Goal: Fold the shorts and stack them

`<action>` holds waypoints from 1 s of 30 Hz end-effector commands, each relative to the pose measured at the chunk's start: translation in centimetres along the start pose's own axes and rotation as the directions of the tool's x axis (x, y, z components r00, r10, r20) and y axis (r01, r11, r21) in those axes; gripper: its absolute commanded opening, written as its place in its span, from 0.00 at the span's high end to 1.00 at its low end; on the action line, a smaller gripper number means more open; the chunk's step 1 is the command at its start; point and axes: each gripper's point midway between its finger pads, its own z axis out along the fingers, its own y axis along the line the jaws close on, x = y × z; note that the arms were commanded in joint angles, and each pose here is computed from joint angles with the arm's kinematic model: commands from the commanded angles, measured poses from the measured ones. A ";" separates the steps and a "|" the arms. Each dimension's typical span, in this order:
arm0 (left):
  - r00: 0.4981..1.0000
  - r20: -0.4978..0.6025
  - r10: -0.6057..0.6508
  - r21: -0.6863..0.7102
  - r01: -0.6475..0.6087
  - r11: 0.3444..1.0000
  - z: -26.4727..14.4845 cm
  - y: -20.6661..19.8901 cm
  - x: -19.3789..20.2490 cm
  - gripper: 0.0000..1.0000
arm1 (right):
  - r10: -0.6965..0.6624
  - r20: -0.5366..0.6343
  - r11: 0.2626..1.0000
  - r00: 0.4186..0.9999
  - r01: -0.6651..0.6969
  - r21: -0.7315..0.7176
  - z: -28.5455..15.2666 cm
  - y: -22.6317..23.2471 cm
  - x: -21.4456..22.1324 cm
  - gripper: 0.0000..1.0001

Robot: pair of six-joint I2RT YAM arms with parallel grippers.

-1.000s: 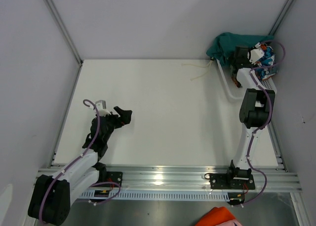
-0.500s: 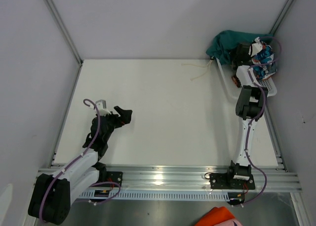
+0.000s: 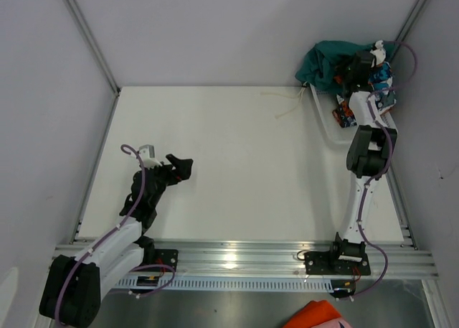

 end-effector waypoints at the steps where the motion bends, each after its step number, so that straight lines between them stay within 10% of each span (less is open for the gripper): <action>1: 0.997 0.069 0.026 0.043 -0.029 0.999 0.0 -1.5 -2.2 0.01 | 0.041 0.214 0.952 0.976 0.027 -0.306 -9.0 14.0 -13.3 1.00; 16: 0.998 0.051 0.038 0.047 -0.040 0.998 0.3 -1.8 -1.7 0.01 | 0.087 0.305 0.652 0.948 0.177 -0.737 -32.5 31.3 -25.6 1.00; 30: 0.997 0.064 0.042 0.025 -0.044 0.999 0.3 -1.5 -2.1 0.01 | 0.066 0.054 0.247 0.996 0.036 -0.968 -49.8 41.3 -20.2 1.00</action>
